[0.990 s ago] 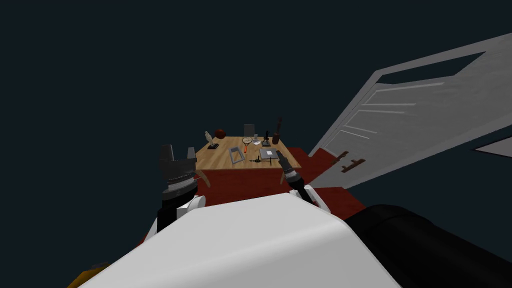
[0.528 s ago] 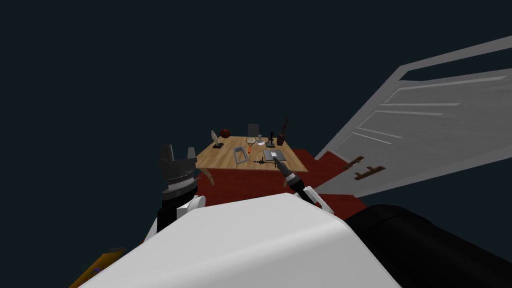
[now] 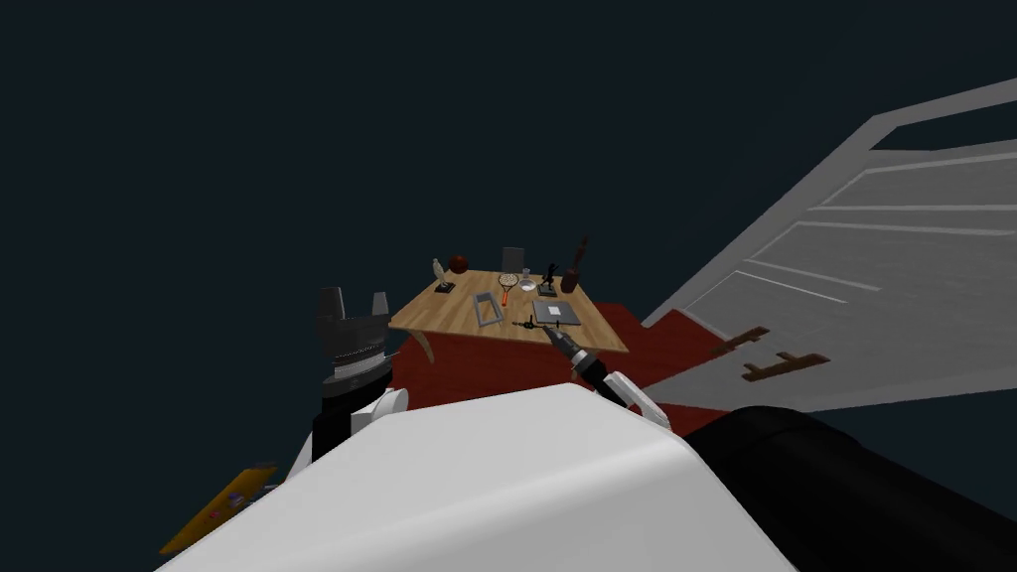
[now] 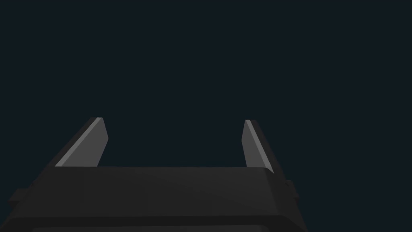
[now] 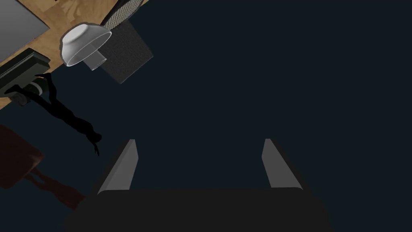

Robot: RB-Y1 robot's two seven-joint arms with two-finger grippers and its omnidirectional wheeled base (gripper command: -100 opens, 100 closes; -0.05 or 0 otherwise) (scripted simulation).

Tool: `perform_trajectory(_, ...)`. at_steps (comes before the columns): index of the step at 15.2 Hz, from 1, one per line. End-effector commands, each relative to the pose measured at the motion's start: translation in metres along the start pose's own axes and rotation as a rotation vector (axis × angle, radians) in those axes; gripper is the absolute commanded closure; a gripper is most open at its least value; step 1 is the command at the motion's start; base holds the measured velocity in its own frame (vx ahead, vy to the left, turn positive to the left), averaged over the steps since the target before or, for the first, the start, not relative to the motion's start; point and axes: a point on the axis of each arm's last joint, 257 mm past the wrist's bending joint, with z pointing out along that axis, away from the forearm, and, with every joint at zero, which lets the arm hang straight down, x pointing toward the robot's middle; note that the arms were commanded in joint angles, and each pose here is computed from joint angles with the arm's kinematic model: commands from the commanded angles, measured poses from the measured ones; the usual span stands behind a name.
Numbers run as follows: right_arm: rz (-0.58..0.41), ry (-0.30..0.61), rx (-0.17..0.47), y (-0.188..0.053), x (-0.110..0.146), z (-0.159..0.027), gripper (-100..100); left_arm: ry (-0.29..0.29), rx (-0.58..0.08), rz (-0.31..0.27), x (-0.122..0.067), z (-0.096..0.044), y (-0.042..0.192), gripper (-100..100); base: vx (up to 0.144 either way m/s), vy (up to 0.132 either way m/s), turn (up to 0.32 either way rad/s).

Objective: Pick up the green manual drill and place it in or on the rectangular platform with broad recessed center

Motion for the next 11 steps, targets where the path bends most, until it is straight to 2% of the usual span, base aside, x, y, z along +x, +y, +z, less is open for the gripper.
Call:
perform_trajectory(1, -0.073, 0.074, 0.06, -0.029, 0.019, -0.011, -100, 0.0, 0.0, 0.0, 0.0, 0.0, 0.0, 0, 0.048, 0.04, 0.204)
perform_trajectory(2, -0.072, 0.077, 0.066, -0.032, 0.02, -0.013, -100, 0.0, 0.0, 0.0, 0.0, 0.0, 0.0, 0, 0.047, 0.047, 0.162)
perform_trajectory(3, -0.126, 0.124, 0.097, -0.049, 0.029, -0.019, -100, 0.0, 0.0, 0.0, 0.0, 0.0, 0.0, 0, 0.063, 0.062, 0.203)
perform_trajectory(5, -0.124, 0.131, 0.11, -0.055, 0.032, -0.022, -100, 0.0, 0.0, 0.0, 0.0, 0.0, 0.0, 0, 0.053, 0.048, 0.095)
perform_trajectory(8, -0.229, 0.234, 0.182, -0.096, 0.05, -0.042, -100, 0.0, 0.0, 0.0, 0.0, 0.0, 0.0, 0, 0.039, 0.042, 0.156)
perform_trajectory(11, -0.279, 0.292, 0.228, -0.122, 0.06, -0.057, -100, 0.0, 0.0, 0.0, 0.0, 0.0, 0.0, 0, 0.052, 0.055, 0.188)
